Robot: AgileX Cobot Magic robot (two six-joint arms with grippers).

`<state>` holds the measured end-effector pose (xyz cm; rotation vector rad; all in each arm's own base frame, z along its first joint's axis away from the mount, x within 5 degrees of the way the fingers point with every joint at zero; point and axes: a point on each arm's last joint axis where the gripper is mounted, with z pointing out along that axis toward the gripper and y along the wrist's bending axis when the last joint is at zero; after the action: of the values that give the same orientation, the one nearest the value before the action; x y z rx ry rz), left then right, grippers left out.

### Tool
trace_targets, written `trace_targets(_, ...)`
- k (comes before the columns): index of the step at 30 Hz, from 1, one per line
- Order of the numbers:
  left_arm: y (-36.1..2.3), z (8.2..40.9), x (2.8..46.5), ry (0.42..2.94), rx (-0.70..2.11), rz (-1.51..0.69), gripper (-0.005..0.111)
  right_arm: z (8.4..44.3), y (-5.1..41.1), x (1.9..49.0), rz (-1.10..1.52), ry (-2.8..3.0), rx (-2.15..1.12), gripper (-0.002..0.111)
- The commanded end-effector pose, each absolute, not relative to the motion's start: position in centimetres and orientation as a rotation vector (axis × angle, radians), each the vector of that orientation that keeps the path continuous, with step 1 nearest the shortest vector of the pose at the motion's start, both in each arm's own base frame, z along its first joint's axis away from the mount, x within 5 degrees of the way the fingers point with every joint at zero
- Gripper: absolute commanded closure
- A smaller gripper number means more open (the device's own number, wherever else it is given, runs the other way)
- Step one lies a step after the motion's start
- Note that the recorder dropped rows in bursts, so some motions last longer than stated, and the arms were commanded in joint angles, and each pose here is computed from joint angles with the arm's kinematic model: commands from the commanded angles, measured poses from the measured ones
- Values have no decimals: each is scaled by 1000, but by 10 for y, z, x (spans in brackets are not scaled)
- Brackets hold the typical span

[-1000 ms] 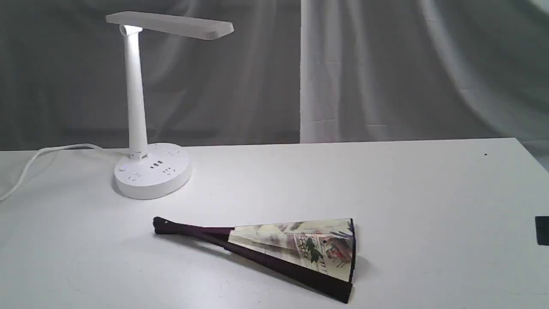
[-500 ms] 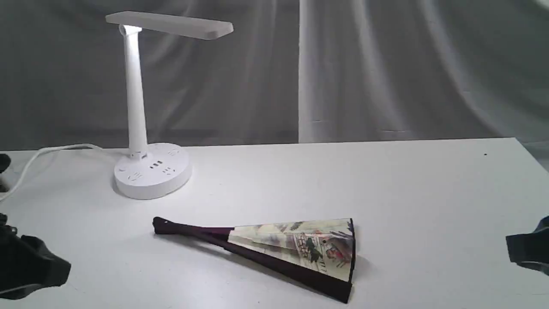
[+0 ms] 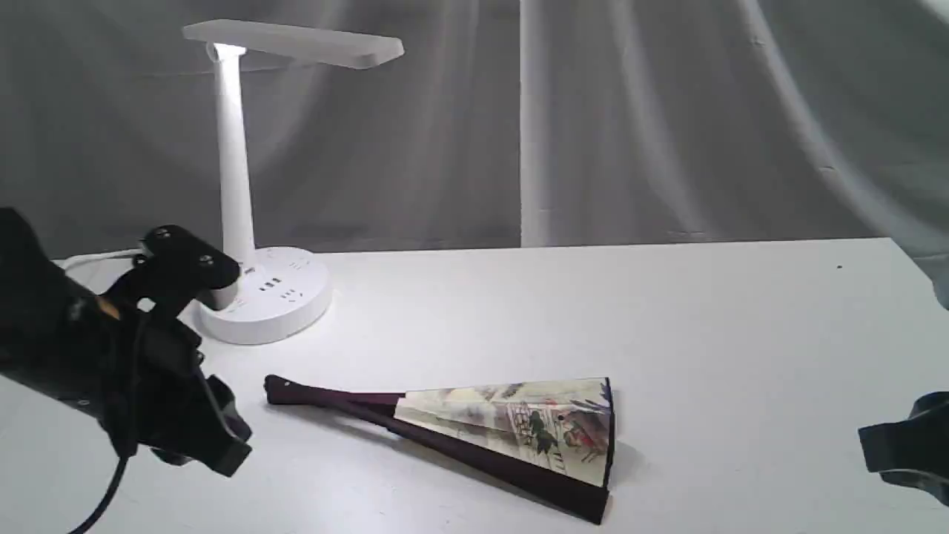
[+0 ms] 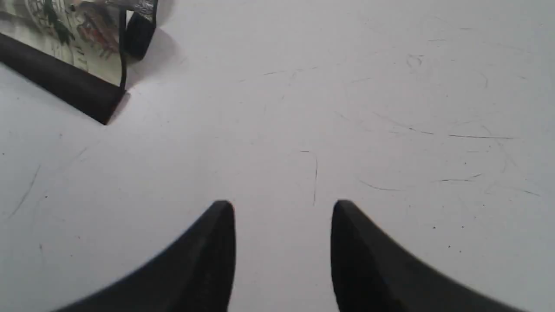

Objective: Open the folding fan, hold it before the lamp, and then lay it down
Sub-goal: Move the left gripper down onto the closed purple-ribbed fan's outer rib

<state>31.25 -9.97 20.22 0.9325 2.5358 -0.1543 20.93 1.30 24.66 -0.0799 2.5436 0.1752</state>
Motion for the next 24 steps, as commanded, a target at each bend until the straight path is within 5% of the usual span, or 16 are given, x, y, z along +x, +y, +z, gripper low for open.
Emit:
trace_targets(1, -115, 196, 330, 2490, 1021, -122, 49, 245, 13, 209, 178, 2541, -89, 71)
trace_targets(24, -205, 149, 402, 2234, 1351, -100, 47, 245, 14, 209, 196, 2542, -80, 71)
